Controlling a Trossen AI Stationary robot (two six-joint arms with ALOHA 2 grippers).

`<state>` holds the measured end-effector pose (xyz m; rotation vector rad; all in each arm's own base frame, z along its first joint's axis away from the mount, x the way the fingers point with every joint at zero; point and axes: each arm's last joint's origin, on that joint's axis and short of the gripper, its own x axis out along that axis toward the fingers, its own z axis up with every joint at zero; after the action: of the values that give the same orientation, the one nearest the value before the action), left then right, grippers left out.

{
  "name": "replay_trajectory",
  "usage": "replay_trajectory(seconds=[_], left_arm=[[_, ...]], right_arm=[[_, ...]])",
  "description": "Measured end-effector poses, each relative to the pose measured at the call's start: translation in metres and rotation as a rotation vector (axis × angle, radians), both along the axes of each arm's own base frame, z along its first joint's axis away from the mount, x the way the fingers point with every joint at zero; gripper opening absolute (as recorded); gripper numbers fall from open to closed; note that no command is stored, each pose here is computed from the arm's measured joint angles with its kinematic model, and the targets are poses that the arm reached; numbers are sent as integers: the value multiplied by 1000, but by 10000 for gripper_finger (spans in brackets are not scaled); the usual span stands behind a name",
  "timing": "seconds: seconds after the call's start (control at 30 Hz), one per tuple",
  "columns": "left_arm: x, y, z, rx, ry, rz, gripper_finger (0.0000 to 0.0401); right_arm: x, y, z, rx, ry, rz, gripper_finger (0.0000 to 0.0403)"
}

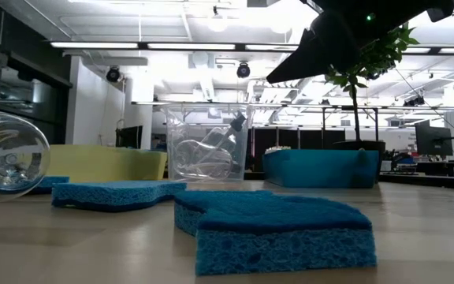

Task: Pick & Place Kitchen Sink Supplies
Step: Put the transparent dishwashing bottle into the transparent bin

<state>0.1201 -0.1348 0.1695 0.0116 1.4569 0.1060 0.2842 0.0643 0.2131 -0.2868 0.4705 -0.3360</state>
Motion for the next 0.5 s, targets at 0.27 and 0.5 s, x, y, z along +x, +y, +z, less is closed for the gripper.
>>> replay_trajectory(seconds=[0.27,0.5], left_arm=[[3,-3,0,-36,-28,0,141],[3,-4,0,-40,-31,8,129]], right_arm=[[0,0,0,1,0,0,227],[0,0,0,1,0,0,227]])
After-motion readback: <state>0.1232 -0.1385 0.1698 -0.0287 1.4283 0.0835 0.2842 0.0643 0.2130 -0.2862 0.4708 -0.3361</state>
